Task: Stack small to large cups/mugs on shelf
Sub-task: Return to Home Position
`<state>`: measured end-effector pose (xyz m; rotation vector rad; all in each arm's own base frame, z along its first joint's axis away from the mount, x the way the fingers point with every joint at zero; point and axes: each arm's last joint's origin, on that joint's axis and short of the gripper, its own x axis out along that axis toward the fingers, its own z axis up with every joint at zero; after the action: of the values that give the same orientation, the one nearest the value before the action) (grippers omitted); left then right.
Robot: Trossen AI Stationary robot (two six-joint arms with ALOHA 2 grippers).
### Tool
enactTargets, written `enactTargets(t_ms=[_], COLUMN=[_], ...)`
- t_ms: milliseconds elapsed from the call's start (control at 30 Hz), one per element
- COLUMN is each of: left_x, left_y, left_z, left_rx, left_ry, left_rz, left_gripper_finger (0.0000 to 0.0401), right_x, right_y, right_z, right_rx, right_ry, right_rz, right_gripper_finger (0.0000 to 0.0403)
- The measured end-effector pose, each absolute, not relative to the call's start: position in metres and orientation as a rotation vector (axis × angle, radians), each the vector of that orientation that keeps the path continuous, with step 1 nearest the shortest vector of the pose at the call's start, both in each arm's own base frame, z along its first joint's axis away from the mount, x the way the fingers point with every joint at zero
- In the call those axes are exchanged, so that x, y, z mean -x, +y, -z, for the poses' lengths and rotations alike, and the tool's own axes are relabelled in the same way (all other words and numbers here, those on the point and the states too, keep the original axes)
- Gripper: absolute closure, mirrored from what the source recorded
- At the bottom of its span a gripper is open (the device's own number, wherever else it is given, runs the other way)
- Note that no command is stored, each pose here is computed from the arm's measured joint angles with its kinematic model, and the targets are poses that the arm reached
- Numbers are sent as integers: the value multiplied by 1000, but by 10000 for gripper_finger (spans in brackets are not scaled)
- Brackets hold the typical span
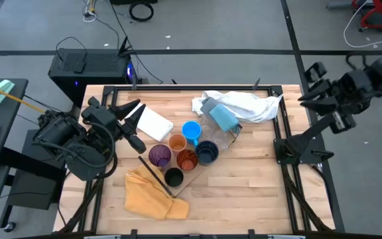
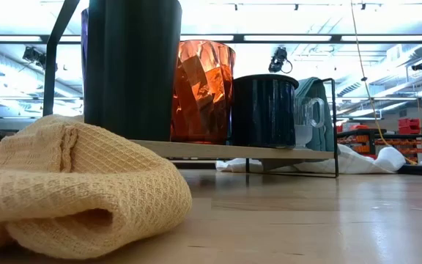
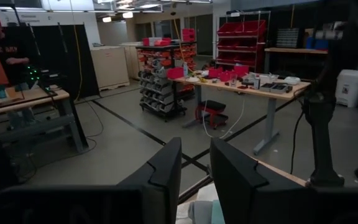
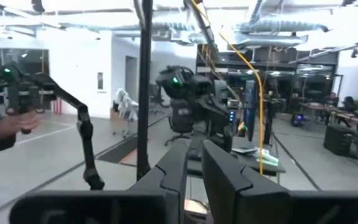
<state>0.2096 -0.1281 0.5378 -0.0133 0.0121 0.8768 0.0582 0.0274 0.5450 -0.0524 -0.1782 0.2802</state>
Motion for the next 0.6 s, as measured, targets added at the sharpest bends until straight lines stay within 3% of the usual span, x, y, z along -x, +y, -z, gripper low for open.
enactTargets(t_ms=[233, 600], left_x=[-210, -209], left_y=[-127, -127], left_z=[-537, -538], left_rx=[3, 1], left_ry=[14, 8], left_rz=[-885, -895], left_gripper_finger=[306, 310], right_x=[-40, -63], right_y=[14, 29], right_z=[-472, -357], right_rx=[-82, -242], right_ry=[-329, -397], right_rz=[-237, -260], right_gripper_finger=[349, 349])
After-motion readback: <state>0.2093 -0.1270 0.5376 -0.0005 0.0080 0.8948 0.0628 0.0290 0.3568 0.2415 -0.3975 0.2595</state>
